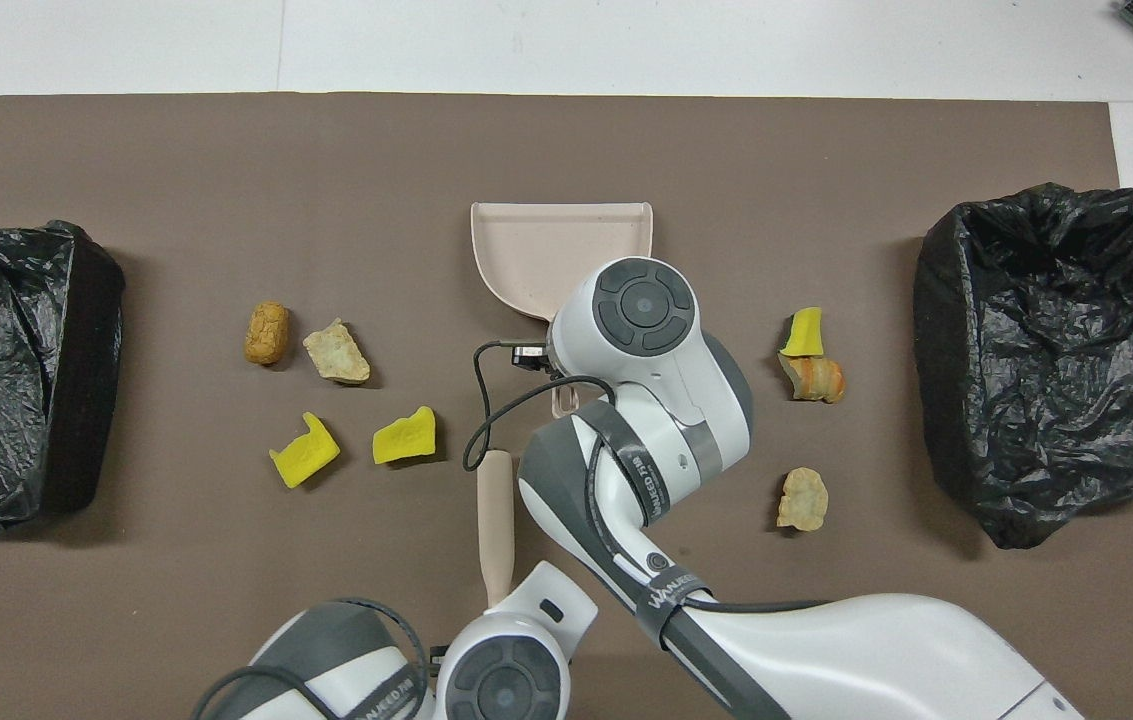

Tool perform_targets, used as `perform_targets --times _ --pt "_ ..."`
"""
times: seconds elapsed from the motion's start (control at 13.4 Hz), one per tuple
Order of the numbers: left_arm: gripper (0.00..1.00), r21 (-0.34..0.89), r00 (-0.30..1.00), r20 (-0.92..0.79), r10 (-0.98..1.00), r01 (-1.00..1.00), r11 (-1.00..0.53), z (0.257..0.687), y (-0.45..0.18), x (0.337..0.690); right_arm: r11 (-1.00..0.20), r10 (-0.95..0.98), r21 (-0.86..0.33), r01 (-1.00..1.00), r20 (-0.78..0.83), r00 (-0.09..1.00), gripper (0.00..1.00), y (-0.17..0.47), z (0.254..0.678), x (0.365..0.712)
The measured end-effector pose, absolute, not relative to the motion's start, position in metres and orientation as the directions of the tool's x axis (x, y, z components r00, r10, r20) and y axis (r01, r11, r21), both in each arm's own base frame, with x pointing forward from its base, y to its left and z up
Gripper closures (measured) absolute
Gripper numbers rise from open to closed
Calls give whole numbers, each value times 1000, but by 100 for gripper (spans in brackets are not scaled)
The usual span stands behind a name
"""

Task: Sweep and dump trash in bin
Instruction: 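Set the dustpan beside the sponges while the left gripper lifts the brush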

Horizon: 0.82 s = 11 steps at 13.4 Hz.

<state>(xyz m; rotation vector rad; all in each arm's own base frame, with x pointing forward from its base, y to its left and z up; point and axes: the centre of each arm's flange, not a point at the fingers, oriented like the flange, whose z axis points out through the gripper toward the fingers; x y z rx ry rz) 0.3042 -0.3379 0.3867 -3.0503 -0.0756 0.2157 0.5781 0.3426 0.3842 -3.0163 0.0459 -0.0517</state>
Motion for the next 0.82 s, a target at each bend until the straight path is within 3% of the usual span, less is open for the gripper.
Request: perform_targets --times 0.3,0.52,0.82 --pt "74 -82 987 -103 124 115 -990 399 -275 369 -967 241 -87 239 -5 971 68 274 444 581" --pt "74 -141 974 -131 186 167 -976 404 -237 386 -844 534 -99 527 -75 842 68 242 462 571" --pt "74 -195 932 -183 313 278 -941 405 -181 402 -672 740 -115 732 -133 659 68 247 459 554"
